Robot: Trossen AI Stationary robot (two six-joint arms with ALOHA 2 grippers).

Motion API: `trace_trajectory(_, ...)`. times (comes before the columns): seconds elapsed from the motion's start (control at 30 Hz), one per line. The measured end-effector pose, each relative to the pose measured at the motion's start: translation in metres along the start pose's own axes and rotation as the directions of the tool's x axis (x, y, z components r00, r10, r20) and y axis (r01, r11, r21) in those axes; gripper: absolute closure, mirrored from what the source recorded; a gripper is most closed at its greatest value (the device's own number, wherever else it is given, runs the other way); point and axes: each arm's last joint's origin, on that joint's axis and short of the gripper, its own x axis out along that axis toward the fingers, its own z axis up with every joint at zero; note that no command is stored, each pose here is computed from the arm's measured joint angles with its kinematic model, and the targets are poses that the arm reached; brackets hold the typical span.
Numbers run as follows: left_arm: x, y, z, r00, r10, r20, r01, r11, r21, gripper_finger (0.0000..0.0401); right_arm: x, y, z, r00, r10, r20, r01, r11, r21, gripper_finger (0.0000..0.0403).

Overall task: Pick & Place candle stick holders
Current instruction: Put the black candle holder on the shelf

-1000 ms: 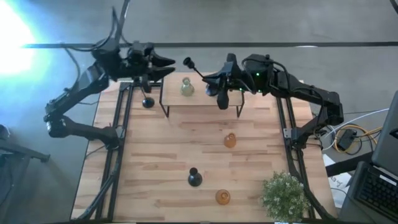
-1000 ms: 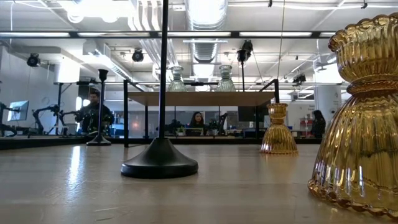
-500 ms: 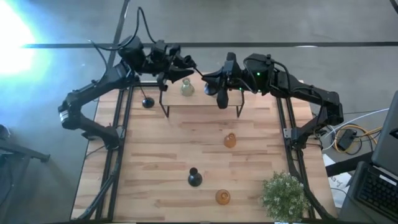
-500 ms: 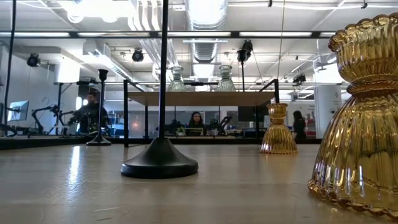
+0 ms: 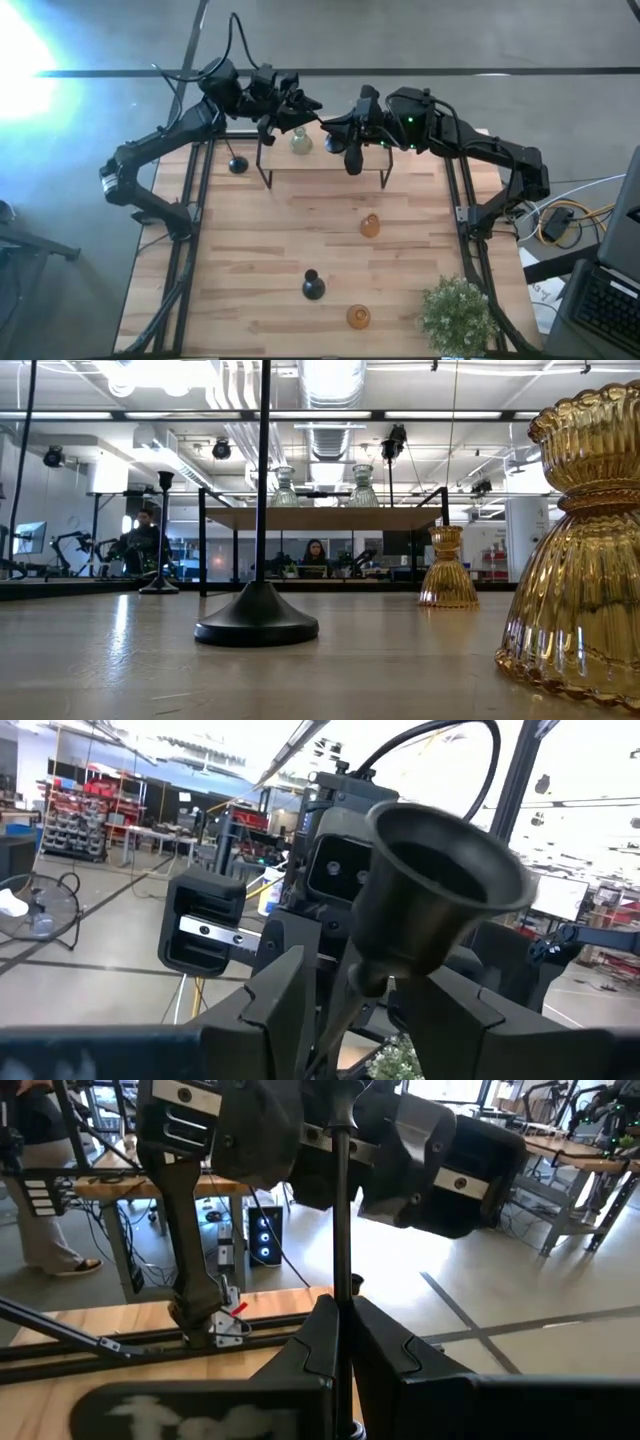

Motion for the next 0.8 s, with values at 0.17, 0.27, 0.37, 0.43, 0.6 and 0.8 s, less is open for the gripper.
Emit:
trace_trajectory(0.17,0.0002,0.0003,-0.0005,1.000,-0.002,-0.003,0.002,1.000,-0.002,0.0244,0.0019,0.0001,-0.0007,1.000,0.000,0.000,0.000,1.000,-0.002,0.0395)
trace_trajectory(0.27,0.0002,0.0003,-0.0006,1.000,-0.002,-0.004,0.002,1.000,-0.003,0.0253,0.0020,0.0001,0.0004,1.000,0.000,0.012,0.000,1.000,-0.001,0.0395)
trace_trajectory(0.37,0.0004,0.0006,-0.0014,1.000,-0.002,-0.006,0.002,1.000,0.002,0.0274,0.0020,0.0001,0.0003,1.000,0.000,0.012,0.000,1.000,-0.002,0.0395)
trace_trajectory(0.43,0.0005,0.0012,-0.0022,1.000,0.000,-0.008,0.000,1.000,0.002,0.0296,0.0020,0.0001,0.0003,1.000,0.000,0.011,0.000,1.000,-0.002,0.0395)
trace_trajectory(0.6,0.0006,0.0014,-0.0022,1.000,0.003,-0.007,-0.003,1.000,0.028,0.0368,0.0020,0.0001,0.0005,1.000,0.001,0.013,-0.001,1.000,0.003,0.0395)
trace_trajectory(0.8,0.0005,0.0016,-0.0020,1.000,0.008,-0.004,-0.008,0.999,0.054,0.0382,0.0020,0.0002,0.0004,1.000,0.004,0.012,-0.004,1.000,0.009,0.0394)
